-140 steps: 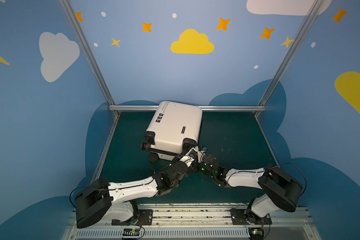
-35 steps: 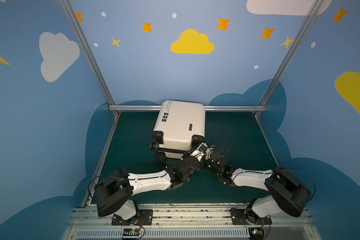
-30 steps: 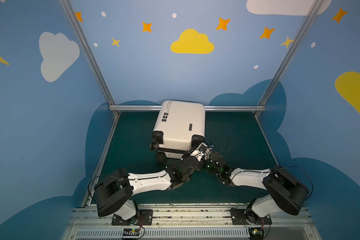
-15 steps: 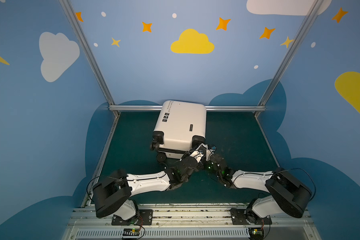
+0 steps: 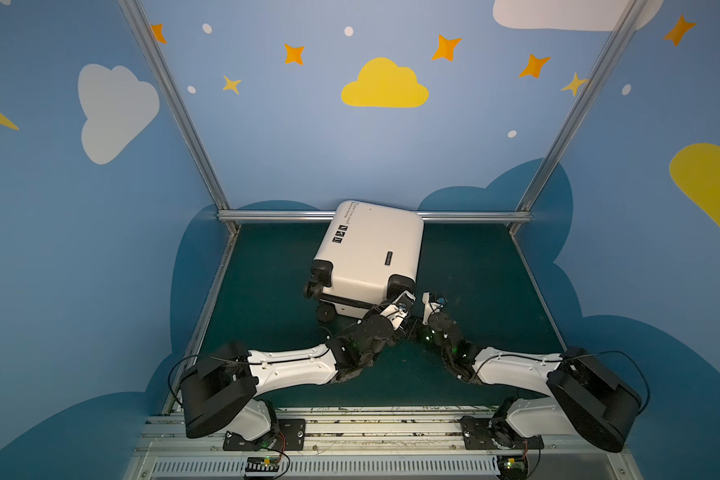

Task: Pack the luggage

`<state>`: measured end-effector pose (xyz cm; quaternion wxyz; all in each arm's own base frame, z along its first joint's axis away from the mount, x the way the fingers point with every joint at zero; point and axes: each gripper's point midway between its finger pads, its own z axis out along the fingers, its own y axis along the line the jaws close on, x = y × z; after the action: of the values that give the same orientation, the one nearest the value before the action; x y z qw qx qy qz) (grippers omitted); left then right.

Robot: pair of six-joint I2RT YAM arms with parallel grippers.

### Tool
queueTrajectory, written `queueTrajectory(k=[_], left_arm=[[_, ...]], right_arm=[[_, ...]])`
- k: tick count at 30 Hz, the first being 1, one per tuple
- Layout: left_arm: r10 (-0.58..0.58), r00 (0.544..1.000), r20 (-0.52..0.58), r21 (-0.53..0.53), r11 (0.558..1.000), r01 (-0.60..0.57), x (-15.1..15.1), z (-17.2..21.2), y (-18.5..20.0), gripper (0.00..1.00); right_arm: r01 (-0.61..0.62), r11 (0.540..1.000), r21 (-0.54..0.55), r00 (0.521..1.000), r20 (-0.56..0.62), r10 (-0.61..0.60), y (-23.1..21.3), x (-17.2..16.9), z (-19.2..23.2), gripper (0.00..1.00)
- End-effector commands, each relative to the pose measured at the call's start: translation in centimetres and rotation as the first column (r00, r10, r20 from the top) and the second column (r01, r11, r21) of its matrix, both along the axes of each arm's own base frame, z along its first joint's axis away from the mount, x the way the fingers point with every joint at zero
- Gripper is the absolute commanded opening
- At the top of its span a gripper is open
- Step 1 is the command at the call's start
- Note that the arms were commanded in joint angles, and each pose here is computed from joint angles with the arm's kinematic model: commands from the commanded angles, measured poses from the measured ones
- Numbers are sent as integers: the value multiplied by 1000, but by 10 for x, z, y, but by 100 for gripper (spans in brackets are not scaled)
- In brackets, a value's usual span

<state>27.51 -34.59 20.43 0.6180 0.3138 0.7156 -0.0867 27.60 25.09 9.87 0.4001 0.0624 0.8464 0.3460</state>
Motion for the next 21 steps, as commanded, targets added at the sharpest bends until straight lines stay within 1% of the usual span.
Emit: queueTrajectory(k=[1, 3, 8, 16, 21], left_arm=[[-206, 978, 23, -109, 972, 208, -34, 34, -30, 3], [-208, 978, 26, -110, 972, 210, -34, 34, -31, 3], [-220, 975, 25, -110, 969, 221, -36, 34, -31, 3], [-268, 963, 7, -114, 957, 267, -45, 31, -31, 3], [-299, 954, -13, -128, 947, 295, -52, 28, -31, 3]], right_arm=[[198, 978, -66, 980, -5, -199, -47, 17, -9, 0], [208, 975, -77, 978, -6, -209, -51, 17, -8, 0], [185, 978, -97, 982, -11, -187, -56, 22, -11, 0], [151, 985, -81, 988, 0, -151, -64, 46, -6, 0], [160, 985, -70, 987, 7, -160, -76, 65, 3, 0]])
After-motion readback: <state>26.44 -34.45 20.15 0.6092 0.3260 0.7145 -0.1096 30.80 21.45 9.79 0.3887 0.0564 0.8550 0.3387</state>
